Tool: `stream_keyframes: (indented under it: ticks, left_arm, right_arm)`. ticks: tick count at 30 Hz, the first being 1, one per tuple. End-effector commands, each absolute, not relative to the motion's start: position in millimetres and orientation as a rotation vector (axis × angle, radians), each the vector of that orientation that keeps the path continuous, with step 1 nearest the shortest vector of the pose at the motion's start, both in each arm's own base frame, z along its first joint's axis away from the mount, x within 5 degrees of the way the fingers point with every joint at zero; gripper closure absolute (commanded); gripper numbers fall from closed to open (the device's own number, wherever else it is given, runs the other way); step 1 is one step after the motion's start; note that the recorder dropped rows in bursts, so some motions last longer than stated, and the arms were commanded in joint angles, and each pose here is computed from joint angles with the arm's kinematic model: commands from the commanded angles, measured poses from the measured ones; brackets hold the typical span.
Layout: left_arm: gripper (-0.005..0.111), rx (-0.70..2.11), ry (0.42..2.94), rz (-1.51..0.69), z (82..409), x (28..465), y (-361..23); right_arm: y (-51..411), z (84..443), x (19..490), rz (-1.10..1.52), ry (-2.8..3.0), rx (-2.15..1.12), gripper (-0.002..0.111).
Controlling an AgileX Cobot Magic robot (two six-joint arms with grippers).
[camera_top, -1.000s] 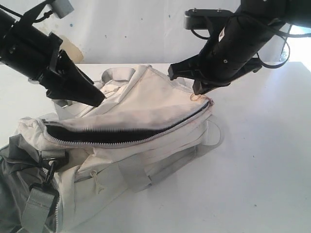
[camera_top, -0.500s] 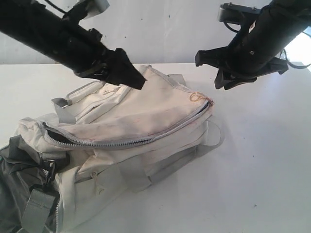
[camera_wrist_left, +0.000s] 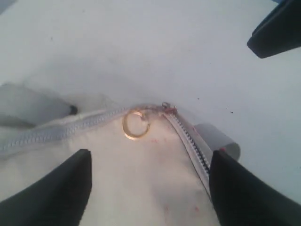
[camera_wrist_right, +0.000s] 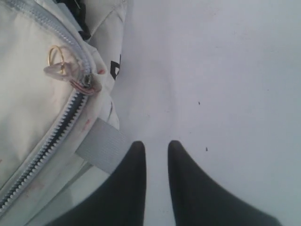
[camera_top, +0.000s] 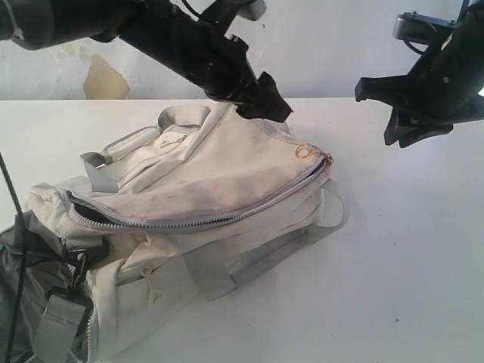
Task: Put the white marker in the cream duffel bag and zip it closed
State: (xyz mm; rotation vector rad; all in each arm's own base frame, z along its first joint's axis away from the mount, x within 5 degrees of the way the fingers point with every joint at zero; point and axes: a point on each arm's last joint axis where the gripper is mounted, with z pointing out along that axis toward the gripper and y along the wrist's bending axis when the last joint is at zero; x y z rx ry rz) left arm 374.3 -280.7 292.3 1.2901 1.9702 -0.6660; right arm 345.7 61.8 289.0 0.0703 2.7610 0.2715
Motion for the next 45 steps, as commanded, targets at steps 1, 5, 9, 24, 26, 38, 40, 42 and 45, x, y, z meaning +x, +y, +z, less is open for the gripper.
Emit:
stream_keyframes:
  ticks: [1, 5, 9, 24, 26, 38, 40, 42, 45]
  left_arm:
    - [0.03, 1.408, 1.727, -0.531, 287.0, 377.7, -301.3]
    - [0.03, 1.346, 1.697, -0.475, 278.9, 384.1, -311.5]
    - [0.03, 1.297, 1.705, -0.442, 266.6, 390.9, -317.1]
    - [0.034, 1.397, 1.773, -0.505, 228.3, 391.6, -323.7]
    - [0.033, 1.412, 1.754, -0.47, 228.3, 393.0, -322.9]
    - [0.034, 1.453, 1.771, -0.509, 225.1, 405.4, -335.3]
    - [0.034, 1.484, 1.795, -0.526, 224.0, 406.3, -337.2]
    - [0.034, 1.54, 1.81, -0.526, 222.7, 406.4, -337.9]
    - [0.035, 1.606, 1.792, -0.484, 217.9, 407.8, -337.4]
  right_arm:
    - [50.7, 286.1, 345.0, 0.242, 2.779, 0.071, 0.092]
    - [47.9, 279.1, 342.7, 0.232, 2.799, 0.074, 0.092]
    - [47.8, 272.3, 341.1, 0.23, 2.806, 0.063, 0.092]
    - [47.7, 270.9, 342.3, 0.23, 2.788, 0.063, 0.092]
    - [47.7, 271.0, 342.7, 0.23, 2.784, 0.063, 0.092]
    - [47.7, 271.0, 342.7, 0.229, 2.784, 0.06, 0.092]
    - [47.7, 271.0, 342.7, 0.229, 2.784, 0.06, 0.092]
    - [47.7, 271.0, 342.7, 0.229, 2.784, 0.06, 0.092]
    - [47.9, 271.0, 342.7, 0.232, 2.783, 0.062, 0.092]
